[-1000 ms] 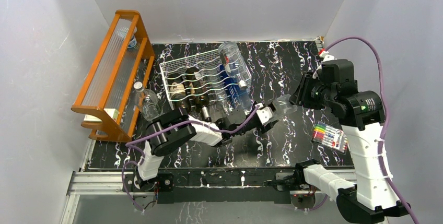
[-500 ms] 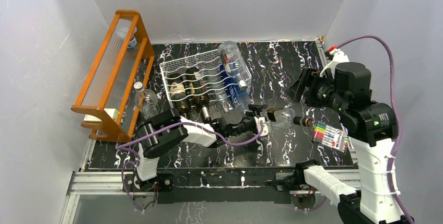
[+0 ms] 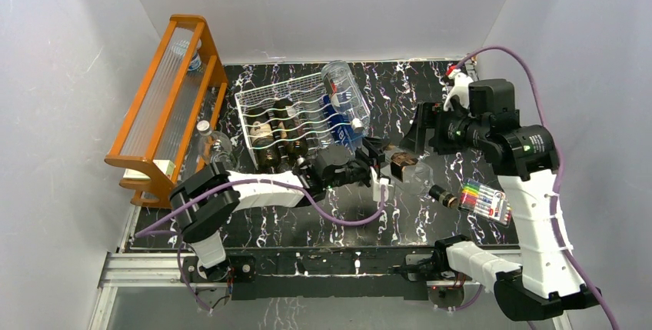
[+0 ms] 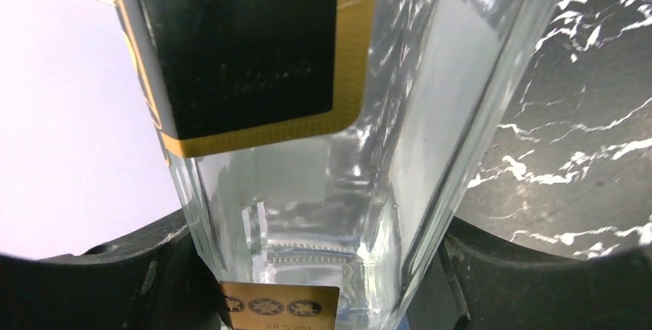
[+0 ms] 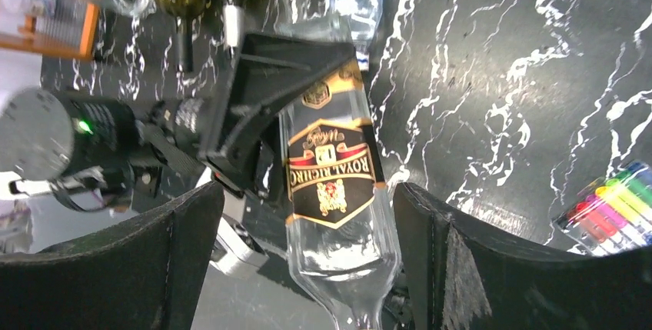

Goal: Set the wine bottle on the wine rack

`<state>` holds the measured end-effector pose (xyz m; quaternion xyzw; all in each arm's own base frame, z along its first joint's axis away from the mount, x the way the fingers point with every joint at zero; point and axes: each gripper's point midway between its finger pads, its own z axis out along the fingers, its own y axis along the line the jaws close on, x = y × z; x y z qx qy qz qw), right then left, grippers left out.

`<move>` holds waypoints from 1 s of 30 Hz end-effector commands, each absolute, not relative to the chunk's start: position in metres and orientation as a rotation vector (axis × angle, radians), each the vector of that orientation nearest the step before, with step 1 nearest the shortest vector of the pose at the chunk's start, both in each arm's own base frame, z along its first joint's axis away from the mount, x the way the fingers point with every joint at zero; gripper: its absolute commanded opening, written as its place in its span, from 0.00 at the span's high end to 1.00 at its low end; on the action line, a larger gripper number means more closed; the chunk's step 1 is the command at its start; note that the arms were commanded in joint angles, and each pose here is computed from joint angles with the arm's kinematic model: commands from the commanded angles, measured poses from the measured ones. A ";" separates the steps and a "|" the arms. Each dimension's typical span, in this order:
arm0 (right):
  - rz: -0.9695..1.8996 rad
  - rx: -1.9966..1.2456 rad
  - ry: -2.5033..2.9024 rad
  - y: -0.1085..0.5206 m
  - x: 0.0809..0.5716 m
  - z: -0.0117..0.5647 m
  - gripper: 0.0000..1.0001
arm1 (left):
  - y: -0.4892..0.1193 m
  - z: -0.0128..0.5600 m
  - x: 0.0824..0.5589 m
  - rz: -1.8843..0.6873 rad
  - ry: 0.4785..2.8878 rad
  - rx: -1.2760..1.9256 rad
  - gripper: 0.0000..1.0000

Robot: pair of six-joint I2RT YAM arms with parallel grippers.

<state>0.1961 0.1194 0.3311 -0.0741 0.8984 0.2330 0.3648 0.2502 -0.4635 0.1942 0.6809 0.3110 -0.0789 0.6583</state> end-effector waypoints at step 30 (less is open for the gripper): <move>0.717 -0.462 2.420 0.165 0.208 0.269 0.09 | -0.407 0.366 0.290 -0.009 0.451 1.361 1.00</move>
